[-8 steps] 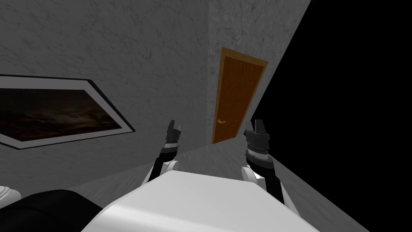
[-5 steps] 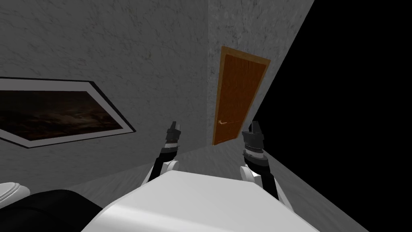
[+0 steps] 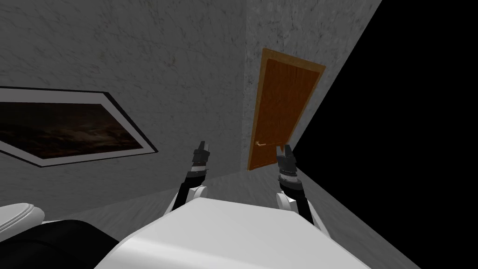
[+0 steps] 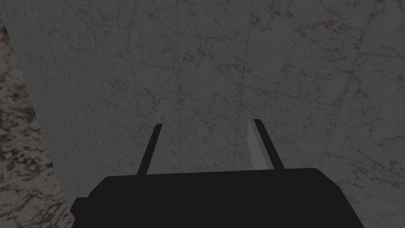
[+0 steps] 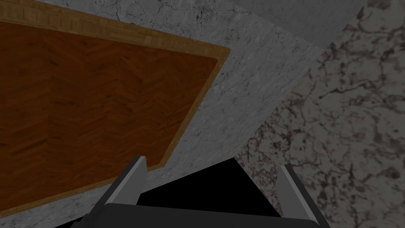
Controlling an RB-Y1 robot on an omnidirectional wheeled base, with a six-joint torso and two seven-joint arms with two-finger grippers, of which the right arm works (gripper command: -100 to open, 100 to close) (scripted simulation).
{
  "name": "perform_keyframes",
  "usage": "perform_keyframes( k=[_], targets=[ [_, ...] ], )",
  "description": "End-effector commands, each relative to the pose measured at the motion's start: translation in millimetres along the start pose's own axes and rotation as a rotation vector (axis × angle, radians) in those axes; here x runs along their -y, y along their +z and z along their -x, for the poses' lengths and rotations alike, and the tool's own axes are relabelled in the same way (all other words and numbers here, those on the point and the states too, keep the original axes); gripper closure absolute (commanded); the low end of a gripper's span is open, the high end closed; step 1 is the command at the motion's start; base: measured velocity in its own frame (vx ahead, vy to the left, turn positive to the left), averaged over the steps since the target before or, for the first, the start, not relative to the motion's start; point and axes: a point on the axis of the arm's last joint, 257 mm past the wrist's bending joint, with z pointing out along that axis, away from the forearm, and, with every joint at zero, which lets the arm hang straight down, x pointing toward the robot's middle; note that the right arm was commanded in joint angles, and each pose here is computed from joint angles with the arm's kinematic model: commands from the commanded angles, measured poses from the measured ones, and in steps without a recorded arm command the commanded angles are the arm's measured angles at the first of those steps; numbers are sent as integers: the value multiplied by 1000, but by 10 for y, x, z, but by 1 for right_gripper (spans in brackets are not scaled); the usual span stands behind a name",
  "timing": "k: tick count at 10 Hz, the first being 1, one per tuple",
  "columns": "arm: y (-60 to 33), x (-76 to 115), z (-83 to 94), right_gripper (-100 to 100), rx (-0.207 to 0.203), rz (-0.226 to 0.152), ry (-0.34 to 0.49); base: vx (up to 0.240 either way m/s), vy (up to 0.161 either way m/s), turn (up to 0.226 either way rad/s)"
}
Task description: Pull the door open
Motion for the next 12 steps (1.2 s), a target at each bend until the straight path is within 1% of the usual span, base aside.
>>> perform_keyframes(
  k=[1,3,4,5,6,7,8,9,11,12],
  targets=[
    [-70,175,-31,-100,-14,-31,24,85,-37,95],
    [-146,357,-62,-100,-24,-65,39,75,-41,70],
    [-200,485,-83,-100,-32,-86,53,53,-32,63],
    [-209,501,-85,-100,-33,-90,53,38,-25,39],
    [-254,607,-102,-100,-40,-107,68,50,-18,79],
    [-279,651,-107,-100,-41,-117,68,44,-18,40],
    [-336,773,-123,-100,-49,-138,83,49,-24,70],
    [-356,804,-126,-100,-50,-146,82,42,-27,46],
    [-455,1011,-145,-100,-63,-180,111,66,-39,106],
    [-525,1109,-153,-100,-64,-205,110,54,-47,45]
  ],
)
